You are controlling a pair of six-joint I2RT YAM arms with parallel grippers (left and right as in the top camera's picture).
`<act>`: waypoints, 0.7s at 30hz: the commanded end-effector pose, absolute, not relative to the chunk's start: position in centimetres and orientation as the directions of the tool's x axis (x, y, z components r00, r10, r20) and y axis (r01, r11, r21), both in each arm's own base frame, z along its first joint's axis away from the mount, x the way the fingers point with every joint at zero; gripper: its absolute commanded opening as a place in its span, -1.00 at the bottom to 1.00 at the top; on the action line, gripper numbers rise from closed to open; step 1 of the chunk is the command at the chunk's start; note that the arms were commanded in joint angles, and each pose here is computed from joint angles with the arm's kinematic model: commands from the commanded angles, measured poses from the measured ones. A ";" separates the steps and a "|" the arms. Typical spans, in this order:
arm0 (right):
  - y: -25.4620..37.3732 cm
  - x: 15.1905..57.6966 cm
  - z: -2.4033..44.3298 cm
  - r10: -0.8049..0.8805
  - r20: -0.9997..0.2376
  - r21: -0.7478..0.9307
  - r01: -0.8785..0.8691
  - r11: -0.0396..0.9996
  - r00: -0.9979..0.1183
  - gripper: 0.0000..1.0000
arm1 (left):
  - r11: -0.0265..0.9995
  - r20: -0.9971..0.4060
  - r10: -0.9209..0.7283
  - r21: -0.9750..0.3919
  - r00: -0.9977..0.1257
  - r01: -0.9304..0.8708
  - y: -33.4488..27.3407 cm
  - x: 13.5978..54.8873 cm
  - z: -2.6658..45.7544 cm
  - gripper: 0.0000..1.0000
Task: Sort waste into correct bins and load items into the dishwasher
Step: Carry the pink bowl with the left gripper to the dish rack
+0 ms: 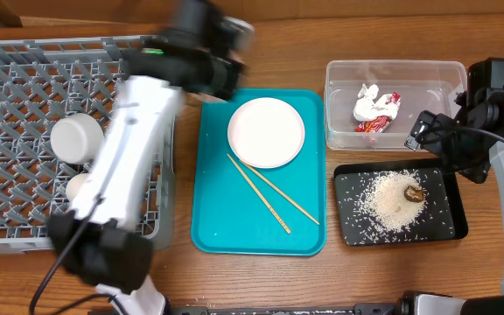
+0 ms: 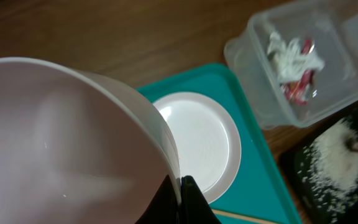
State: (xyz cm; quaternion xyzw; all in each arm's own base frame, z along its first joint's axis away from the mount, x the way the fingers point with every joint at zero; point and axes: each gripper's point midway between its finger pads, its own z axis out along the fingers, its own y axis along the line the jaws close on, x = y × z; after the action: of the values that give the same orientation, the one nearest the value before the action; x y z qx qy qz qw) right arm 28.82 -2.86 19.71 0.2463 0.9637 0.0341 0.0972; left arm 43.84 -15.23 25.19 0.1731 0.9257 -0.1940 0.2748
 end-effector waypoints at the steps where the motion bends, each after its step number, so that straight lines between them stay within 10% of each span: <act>1: -2.9 29.0 20.2 0.485 -0.186 0.124 0.469 0.875 -0.855 0.96 | 0.710 -0.626 0.114 -0.492 -0.772 0.504 -12.5 43.4 28.3 -0.92; 21: -2.9 29.0 20.2 0.485 -0.185 0.124 0.469 0.875 -0.855 0.96 | 0.427 -0.322 -0.383 -0.893 -0.866 0.143 6.3 46.8 18.1 -0.92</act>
State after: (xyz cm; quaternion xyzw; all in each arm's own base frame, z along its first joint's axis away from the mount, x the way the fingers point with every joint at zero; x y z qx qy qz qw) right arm 28.80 -2.87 19.71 0.2464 0.9637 0.0337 0.0969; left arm 46.93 5.42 19.66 -0.0568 0.8233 -0.5025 0.2577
